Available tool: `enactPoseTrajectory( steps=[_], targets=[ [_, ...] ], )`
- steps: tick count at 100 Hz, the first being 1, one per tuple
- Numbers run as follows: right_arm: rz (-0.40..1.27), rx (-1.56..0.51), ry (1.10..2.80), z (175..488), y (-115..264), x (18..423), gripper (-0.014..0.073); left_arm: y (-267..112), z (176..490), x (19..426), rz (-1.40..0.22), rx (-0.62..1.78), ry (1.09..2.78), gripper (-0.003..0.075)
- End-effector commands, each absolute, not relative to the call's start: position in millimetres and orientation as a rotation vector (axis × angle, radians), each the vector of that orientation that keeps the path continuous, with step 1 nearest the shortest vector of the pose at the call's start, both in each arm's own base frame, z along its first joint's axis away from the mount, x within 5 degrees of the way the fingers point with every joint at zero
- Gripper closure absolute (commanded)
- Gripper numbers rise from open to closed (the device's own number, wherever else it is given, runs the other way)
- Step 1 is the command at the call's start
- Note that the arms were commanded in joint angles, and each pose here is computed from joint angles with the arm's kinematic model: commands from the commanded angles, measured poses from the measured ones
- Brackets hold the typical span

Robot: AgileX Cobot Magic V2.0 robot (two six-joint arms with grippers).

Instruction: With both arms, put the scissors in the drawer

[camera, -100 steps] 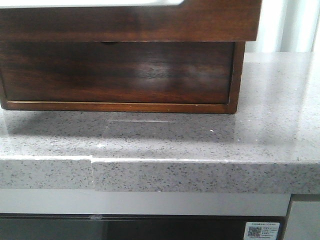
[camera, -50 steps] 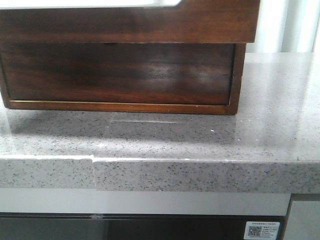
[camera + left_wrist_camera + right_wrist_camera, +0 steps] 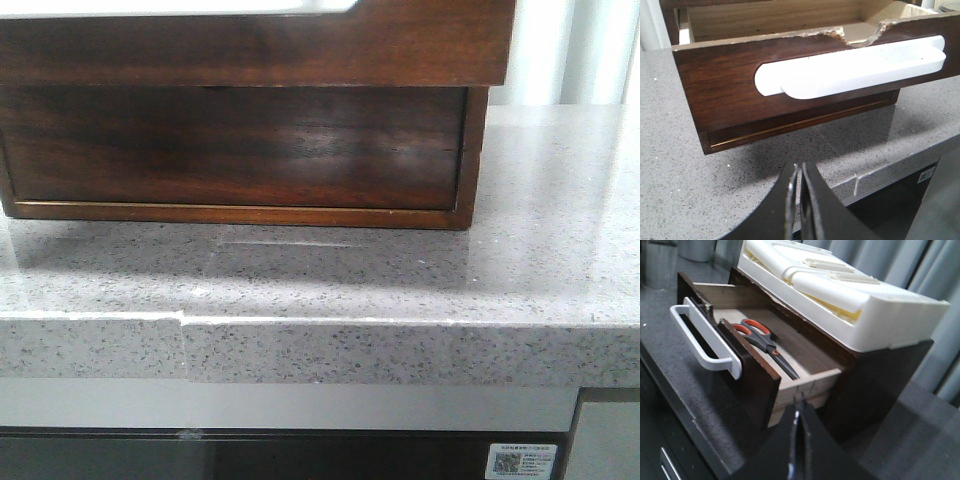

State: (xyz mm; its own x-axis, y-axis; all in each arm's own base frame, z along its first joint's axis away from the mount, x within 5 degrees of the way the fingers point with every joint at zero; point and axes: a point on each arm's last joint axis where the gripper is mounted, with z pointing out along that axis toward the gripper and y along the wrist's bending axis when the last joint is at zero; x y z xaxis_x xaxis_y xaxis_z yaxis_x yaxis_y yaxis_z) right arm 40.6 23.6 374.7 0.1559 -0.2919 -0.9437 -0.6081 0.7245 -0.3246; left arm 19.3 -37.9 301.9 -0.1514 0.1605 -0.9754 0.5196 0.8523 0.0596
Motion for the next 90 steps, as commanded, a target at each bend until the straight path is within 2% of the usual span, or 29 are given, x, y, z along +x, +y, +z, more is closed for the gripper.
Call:
enactPoseTrajectory(
  steps=[1,15,74,90],
  targets=[
    [0.273,-0.668,1.398,373.7,9.1,32.0,0.0631,-37.3,314.1,20.8,-0.348,0.484,1.660,0.0738],
    [0.251,-0.628,1.426,368.0,-0.4,26.0,0.0631,-37.3,314.1,20.8,-0.348,0.484,1.660,0.0739],
    [0.250,-0.628,1.429,367.7,-0.5,26.0,0.0631,-37.2,311.5,21.9,-0.345,0.482,1.668,0.0739],
    [0.250,-0.628,1.429,367.7,-0.5,26.0,0.0631,-25.4,300.6,29.7,-0.122,0.480,1.637,0.0738]
  ],
)
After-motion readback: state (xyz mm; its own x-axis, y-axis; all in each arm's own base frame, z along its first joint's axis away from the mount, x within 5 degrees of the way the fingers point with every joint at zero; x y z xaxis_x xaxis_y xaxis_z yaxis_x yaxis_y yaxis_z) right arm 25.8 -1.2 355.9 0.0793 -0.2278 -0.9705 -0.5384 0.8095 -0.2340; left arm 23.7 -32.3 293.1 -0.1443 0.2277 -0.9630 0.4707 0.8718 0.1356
